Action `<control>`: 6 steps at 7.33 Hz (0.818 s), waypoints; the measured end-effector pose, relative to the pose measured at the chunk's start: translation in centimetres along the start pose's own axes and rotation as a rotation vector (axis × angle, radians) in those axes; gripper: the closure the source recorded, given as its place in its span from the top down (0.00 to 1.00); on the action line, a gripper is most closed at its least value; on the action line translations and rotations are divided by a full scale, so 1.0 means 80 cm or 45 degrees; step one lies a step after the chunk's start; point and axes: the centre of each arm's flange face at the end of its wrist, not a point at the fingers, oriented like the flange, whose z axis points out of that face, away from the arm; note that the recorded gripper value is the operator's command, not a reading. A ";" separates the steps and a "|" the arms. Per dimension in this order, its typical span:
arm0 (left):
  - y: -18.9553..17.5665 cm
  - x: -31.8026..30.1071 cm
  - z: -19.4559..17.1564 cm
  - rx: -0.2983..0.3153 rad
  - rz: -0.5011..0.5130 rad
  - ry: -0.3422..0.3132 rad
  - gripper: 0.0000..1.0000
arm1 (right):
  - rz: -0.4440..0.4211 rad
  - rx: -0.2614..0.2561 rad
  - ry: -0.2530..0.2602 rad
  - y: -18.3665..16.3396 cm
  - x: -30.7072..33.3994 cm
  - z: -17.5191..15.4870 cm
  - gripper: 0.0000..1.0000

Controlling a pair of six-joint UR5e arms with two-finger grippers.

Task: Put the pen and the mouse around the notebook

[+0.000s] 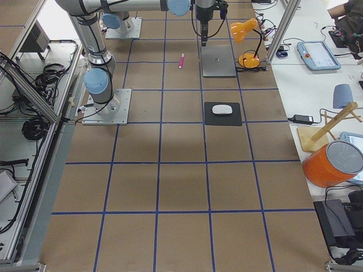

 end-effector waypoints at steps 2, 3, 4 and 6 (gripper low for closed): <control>0.009 -0.042 -0.032 0.032 -0.006 -0.005 1.00 | 0.003 -0.006 0.018 0.001 0.002 0.002 1.00; 0.012 -0.047 -0.037 0.035 -0.011 -0.008 1.00 | 0.004 0.001 0.019 0.000 0.003 -0.001 1.00; 0.014 -0.049 -0.038 0.035 -0.013 -0.010 1.00 | 0.007 -0.006 0.021 0.000 0.005 0.002 1.00; 0.016 -0.050 -0.039 0.033 -0.013 -0.010 1.00 | 0.011 -0.019 0.009 0.000 0.007 0.007 1.00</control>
